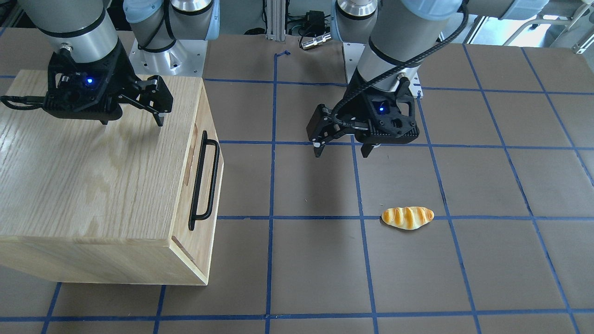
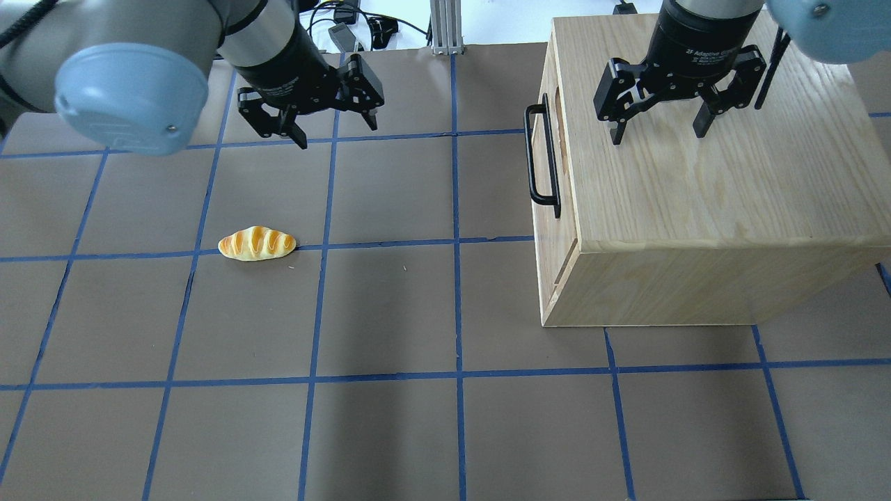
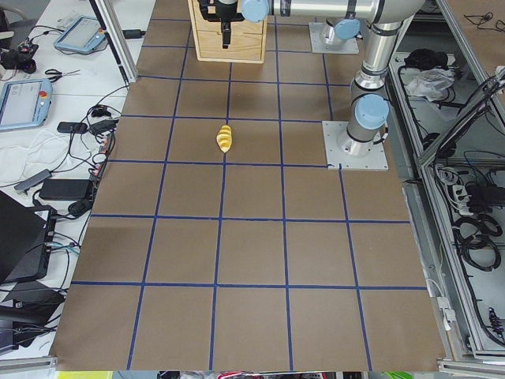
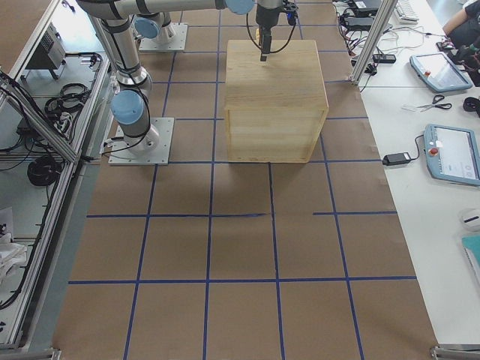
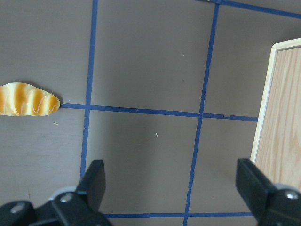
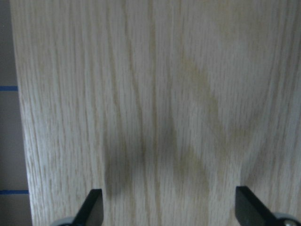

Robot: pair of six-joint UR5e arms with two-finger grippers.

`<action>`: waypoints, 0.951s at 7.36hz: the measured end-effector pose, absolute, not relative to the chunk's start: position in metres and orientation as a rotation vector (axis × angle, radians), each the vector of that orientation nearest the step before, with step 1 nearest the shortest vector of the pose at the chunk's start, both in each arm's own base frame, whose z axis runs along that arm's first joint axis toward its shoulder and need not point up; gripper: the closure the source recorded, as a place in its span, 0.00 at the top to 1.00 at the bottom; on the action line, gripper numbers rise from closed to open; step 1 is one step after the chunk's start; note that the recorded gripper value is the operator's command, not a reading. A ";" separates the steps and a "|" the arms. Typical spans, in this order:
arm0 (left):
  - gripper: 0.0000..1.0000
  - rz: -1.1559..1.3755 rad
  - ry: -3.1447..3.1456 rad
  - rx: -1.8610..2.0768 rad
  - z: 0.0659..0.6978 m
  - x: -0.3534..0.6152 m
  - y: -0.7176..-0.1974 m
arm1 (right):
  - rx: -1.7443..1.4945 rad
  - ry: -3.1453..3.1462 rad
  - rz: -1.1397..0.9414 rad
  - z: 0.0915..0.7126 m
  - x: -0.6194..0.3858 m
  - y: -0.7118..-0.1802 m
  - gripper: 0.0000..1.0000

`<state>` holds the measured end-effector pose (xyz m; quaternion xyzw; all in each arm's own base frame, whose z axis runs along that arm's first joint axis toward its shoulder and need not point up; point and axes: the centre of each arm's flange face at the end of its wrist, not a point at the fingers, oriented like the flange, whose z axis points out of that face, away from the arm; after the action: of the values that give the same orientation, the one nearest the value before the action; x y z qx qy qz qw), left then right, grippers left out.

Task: Open upper drawer
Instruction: 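Move the left gripper toward the black drawer handle on the cabinet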

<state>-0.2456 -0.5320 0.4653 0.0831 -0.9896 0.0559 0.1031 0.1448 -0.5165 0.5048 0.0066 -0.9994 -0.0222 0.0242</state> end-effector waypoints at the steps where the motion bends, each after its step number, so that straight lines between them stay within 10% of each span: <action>1: 1.00 0.166 -2.898 0.256 0.459 -0.265 -0.532 | 0.022 -3.092 -0.069 0.505 0.145 -0.516 1.00; 7: 1.00 0.202 -2.813 0.233 0.415 -0.354 -0.541 | 0.022 -3.092 -0.069 0.505 0.145 -0.516 1.00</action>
<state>-0.3541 -0.5407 0.4147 0.0812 -0.9820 0.0705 0.1555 0.1448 -0.5165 0.5048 0.0072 -0.9994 -0.0222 0.0242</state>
